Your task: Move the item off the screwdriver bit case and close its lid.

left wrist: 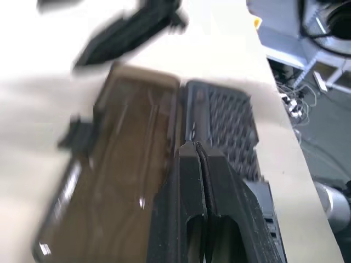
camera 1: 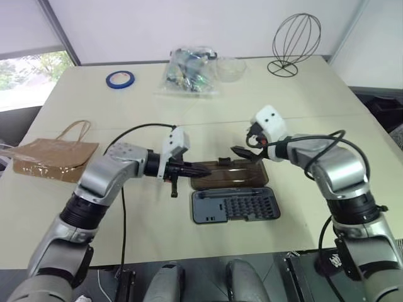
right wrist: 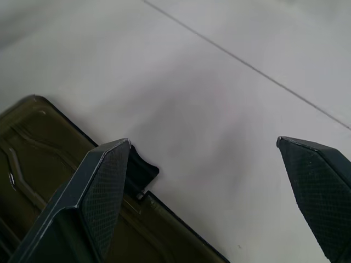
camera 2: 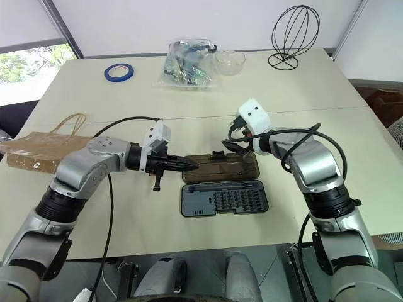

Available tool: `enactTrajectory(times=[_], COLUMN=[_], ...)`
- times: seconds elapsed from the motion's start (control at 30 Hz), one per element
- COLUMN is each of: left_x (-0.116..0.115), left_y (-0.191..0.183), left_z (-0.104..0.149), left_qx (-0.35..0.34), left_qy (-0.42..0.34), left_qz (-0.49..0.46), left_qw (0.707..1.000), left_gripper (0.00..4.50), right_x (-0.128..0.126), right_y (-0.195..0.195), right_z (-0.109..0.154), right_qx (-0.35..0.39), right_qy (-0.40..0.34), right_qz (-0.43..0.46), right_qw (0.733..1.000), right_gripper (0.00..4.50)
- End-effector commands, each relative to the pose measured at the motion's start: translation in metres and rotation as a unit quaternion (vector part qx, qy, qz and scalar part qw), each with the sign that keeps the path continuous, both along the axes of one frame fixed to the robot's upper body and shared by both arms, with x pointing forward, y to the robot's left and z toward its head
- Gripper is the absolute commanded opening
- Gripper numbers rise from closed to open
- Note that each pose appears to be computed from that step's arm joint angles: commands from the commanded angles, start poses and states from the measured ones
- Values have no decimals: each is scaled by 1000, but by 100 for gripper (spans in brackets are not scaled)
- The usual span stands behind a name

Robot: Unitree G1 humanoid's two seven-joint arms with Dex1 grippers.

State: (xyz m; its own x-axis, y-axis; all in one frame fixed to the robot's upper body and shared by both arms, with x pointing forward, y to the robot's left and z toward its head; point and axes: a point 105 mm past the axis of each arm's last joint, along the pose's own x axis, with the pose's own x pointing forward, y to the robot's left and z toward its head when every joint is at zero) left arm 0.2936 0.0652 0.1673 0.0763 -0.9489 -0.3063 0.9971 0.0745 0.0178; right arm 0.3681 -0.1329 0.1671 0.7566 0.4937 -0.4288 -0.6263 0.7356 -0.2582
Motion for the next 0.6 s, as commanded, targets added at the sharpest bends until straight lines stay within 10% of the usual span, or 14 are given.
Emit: enactTrajectory(times=[0.03, 0.6], left_x=[-12, -22], left_y=[8, -35], left_z=[5, -45], left_qx=[10, 9], left_qy=[-6, 11], left_qz=[-35, -48], left_qw=[999, 999], left_gripper=[0, 0], right_x=[5, 6], right_y=[4, -30], right_z=[5, -17], right_qx=[-1, -6], right_qy=[-20, -2], right_qz=[12, -57], right_qw=[1000, 998], right_gripper=[444, 444])
